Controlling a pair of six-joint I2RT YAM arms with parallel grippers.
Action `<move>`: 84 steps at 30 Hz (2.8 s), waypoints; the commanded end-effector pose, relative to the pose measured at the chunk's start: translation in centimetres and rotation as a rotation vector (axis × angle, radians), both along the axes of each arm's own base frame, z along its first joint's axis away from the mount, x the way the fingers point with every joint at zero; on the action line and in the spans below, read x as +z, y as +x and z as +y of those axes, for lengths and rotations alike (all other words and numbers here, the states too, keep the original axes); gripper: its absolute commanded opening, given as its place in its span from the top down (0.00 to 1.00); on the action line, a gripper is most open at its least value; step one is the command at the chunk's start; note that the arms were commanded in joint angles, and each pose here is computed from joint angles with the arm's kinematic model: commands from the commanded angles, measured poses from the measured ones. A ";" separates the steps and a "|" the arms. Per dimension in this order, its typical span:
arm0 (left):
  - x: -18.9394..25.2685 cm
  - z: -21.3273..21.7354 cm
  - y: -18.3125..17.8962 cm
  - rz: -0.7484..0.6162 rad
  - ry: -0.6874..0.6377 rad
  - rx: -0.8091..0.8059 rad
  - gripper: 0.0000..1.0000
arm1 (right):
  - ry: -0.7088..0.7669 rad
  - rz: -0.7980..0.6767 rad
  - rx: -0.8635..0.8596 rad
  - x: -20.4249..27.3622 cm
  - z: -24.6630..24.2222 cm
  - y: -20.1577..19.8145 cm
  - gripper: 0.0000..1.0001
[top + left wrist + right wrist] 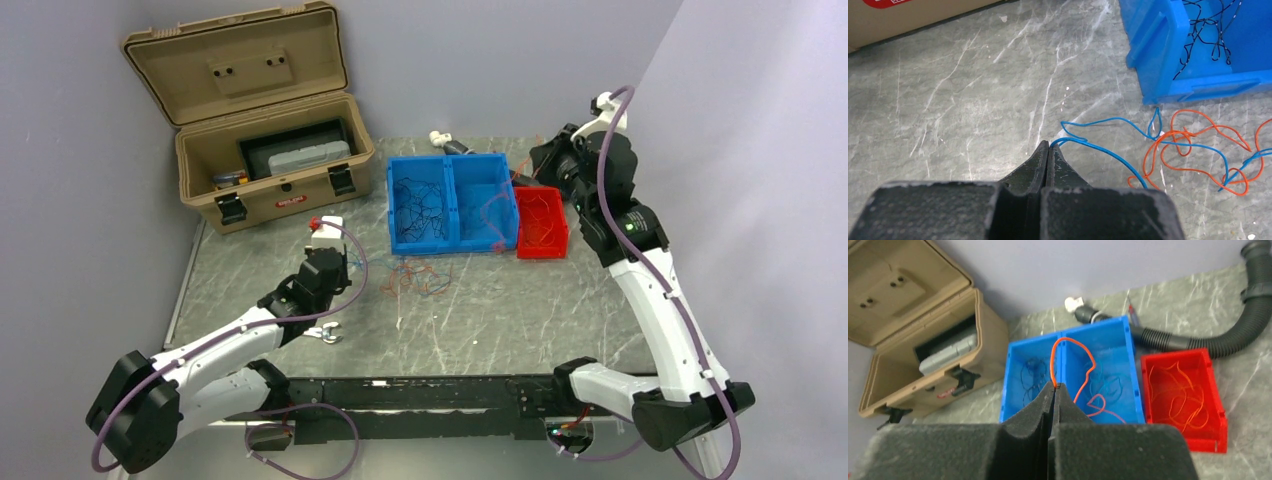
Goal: Untangle the cables
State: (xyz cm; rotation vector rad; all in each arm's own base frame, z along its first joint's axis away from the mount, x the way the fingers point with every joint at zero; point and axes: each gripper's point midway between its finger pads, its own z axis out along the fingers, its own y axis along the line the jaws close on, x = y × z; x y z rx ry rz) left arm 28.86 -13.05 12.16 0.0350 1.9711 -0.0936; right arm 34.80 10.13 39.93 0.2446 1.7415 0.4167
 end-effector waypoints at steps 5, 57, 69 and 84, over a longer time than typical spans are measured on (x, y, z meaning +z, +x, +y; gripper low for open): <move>1.4 -1.0 0.6 -0.039 -0.034 -0.033 1.00 | 0.067 -0.131 0.054 5.8 0.1 -2.8 1.00; 1.2 -0.9 0.7 -0.030 -0.015 -0.028 1.00 | -0.128 0.214 -0.432 -13.3 -9.4 7.5 1.00; 1.4 -1.0 0.6 -0.033 -0.016 -0.037 1.00 | -0.135 0.614 -0.473 -30.0 -10.5 9.5 1.00; 2.0 -3.0 0.0 -0.056 -0.031 -0.152 1.00 | -0.196 0.523 -0.370 -23.7 -8.8 7.5 0.38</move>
